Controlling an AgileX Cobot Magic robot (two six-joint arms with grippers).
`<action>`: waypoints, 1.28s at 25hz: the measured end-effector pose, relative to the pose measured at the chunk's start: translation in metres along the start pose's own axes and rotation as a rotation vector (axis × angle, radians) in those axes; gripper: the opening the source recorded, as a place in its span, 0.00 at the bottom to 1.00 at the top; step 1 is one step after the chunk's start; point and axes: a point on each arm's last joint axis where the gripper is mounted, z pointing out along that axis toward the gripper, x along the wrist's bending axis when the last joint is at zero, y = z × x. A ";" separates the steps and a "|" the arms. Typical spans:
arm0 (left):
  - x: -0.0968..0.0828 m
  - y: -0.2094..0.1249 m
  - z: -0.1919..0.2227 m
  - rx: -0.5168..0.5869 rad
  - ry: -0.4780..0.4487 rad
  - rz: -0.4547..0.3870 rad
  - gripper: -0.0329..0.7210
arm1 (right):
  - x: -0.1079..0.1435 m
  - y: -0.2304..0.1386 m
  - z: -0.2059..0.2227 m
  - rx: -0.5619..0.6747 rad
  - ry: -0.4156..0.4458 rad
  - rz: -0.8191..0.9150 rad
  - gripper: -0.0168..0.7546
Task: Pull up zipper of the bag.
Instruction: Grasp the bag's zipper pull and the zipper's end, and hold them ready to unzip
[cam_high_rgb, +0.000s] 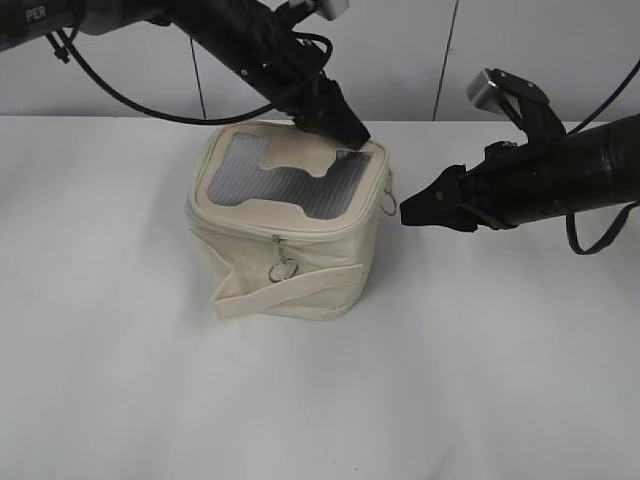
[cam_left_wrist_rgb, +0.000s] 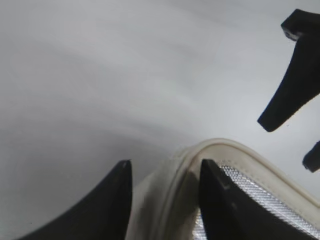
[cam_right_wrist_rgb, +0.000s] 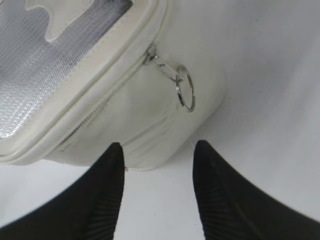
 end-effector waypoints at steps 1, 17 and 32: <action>-0.001 -0.002 0.002 0.006 -0.003 -0.005 0.49 | 0.000 0.000 0.000 0.000 0.000 0.000 0.50; 0.003 -0.004 0.005 -0.004 0.047 -0.091 0.11 | -0.013 -0.004 0.010 -0.005 -0.077 0.000 0.49; 0.003 -0.004 0.005 -0.004 0.044 -0.093 0.11 | -0.028 -0.004 0.051 -0.055 0.000 -0.059 0.49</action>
